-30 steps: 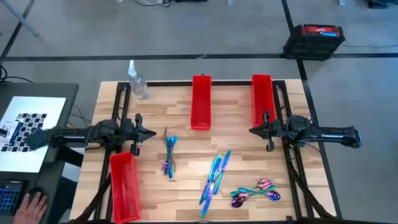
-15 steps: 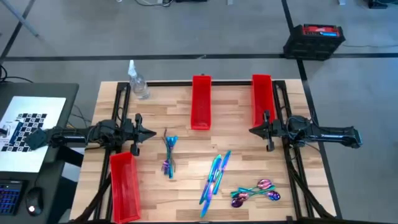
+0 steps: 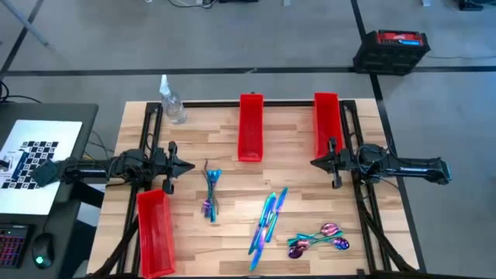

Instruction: Sort silverware

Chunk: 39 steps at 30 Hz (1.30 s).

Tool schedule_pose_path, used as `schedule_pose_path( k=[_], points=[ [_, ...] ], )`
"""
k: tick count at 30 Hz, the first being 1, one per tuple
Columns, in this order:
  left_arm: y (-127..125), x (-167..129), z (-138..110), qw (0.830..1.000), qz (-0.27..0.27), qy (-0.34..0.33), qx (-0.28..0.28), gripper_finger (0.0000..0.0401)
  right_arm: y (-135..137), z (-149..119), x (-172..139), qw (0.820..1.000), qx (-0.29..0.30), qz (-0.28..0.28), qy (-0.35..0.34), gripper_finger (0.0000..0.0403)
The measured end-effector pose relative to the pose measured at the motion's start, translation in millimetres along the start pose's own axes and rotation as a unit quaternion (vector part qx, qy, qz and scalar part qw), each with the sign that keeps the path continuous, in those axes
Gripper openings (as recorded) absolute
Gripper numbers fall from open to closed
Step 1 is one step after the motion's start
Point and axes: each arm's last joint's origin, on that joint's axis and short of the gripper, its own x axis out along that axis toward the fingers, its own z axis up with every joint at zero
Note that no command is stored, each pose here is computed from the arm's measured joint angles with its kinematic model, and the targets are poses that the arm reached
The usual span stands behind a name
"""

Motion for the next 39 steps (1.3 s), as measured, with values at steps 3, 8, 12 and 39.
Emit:
schedule_pose_path(
  k=[3, 8, 12, 39],
  points=[
    [0.0, 0.0, 0.0, 1.0, 0.0, 0.0, 0.0, 0.0, 0.0, -0.1, 0.0, 1.0, 0.0, 0.0, 0.0, 0.0],
    [0.0, 0.0, 0.0, 1.0, 0.0, 0.0, 0.0, 0.0, 0.0, 0.0, 0.0, 1.0, 0.0, 0.0, 0.0, 0.0],
    [0.0, 0.0, 0.1, 1.0, 0.0, 0.0, 0.0, 0.0, 0.0, -0.1, 0.0, 1.0, 0.0, 0.0, 0.0, 0.0],
    [0.0, 0.0, 0.1, 1.0, 0.0, 0.0, 0.0, 0.0, -0.5, 0.3, 0.0, 1.0, -0.013, -0.003, -0.002, 0.0]
  ],
)
